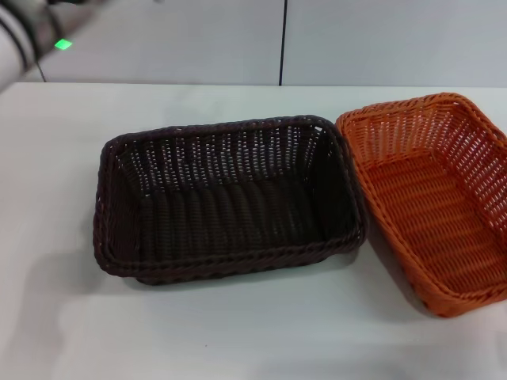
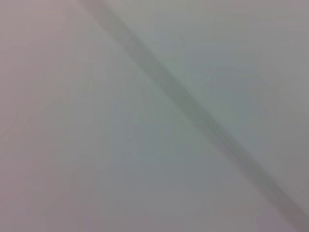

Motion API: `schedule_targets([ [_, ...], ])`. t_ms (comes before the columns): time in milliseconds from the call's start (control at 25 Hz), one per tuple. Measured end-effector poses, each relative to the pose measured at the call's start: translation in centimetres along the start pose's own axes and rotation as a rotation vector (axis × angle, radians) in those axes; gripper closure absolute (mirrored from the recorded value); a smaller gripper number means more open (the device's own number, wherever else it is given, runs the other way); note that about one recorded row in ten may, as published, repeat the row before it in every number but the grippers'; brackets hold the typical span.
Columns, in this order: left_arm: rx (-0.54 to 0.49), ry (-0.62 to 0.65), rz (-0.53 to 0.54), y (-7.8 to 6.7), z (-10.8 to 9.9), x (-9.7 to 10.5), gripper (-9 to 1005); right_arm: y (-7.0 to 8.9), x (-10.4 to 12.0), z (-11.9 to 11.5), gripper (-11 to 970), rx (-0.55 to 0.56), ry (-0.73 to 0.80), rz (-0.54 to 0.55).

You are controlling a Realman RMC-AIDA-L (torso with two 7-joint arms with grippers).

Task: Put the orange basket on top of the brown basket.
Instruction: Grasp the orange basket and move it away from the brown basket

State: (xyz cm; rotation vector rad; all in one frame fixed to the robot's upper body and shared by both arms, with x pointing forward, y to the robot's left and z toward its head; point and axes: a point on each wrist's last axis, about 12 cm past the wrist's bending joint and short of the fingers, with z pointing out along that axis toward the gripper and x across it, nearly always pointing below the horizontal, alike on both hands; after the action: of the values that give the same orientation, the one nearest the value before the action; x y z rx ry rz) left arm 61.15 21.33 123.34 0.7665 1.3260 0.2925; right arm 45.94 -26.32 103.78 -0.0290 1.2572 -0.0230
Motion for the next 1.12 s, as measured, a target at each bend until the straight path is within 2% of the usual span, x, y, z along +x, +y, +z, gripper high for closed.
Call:
schedule_targets([
  [120,-0.277,0.008,-0.021,0.2,-2.6,0.3,307,0.5,-0.1,0.8,131,-0.013,-0.002,0.019],
  [200,-0.439,0.008,-0.058,-0.5,-4.5,0.9,265,0.9,-0.1,1.3,131,-0.025,-0.004,0.029],
  [240,-0.574,-0.017,-0.094,-1.0,-6.5,2.0,243,1.3,-0.2,1.9,131,-0.039,-0.006,0.041],
  [280,-0.574,-0.017,-0.094,-1.0,-6.5,2.0,222,1.5,-0.3,2.1,131,-0.045,-0.006,0.048],
  [320,-0.681,-0.109,-0.129,-1.7,-8.6,3.1,201,1.8,-0.3,2.5,131,-0.052,-0.003,0.057],
  [360,-0.681,-0.109,-0.129,-1.7,-8.6,3.1,203,1.8,-0.3,2.5,131,-0.052,-0.003,0.057],
  [480,-0.750,-0.288,-0.234,-3.5,-12.1,5.3,208,2.9,-0.3,3.4,131,-0.077,0.028,0.099],
  [520,-0.749,-0.323,-0.295,-4.7,-14.3,7.3,208,4.3,-0.5,4.4,131,-0.111,0.069,0.149],
  [560,-0.749,-0.323,-0.295,-4.7,-14.3,7.3,208,4.3,-0.5,4.4,131,-0.111,0.069,0.149],
  [680,-0.720,-0.221,-0.312,-6.3,-16.9,10.4,208,6.2,-1.2,5.5,131,-0.202,0.096,0.186],
  [720,-0.718,-0.136,-0.337,-7.2,-18.9,12.3,208,7.3,-2.3,6.2,131,-0.283,0.088,0.201],
  [760,-0.718,-0.136,-0.337,-7.2,-18.9,12.3,208,7.3,-2.3,6.2,131,-0.283,0.088,0.201],
  [880,-0.728,-0.029,-0.406,-8.1,-22.0,14.8,208,8.1,-4.2,7.7,132,-0.371,0.124,0.224],
  [920,-0.731,0.033,-0.437,-8.6,-23.6,16.4,209,9.0,-5.5,9.2,132,-0.441,0.180,0.232],
  [960,-0.731,0.033,-0.437,-8.6,-23.6,16.4,209,9.0,-5.5,9.2,132,-0.441,0.180,0.232],
  [1120,-0.737,0.118,-0.464,-9.0,-26.0,18.3,209,10.9,-8.2,11.7,131,-0.579,0.302,0.182],
])
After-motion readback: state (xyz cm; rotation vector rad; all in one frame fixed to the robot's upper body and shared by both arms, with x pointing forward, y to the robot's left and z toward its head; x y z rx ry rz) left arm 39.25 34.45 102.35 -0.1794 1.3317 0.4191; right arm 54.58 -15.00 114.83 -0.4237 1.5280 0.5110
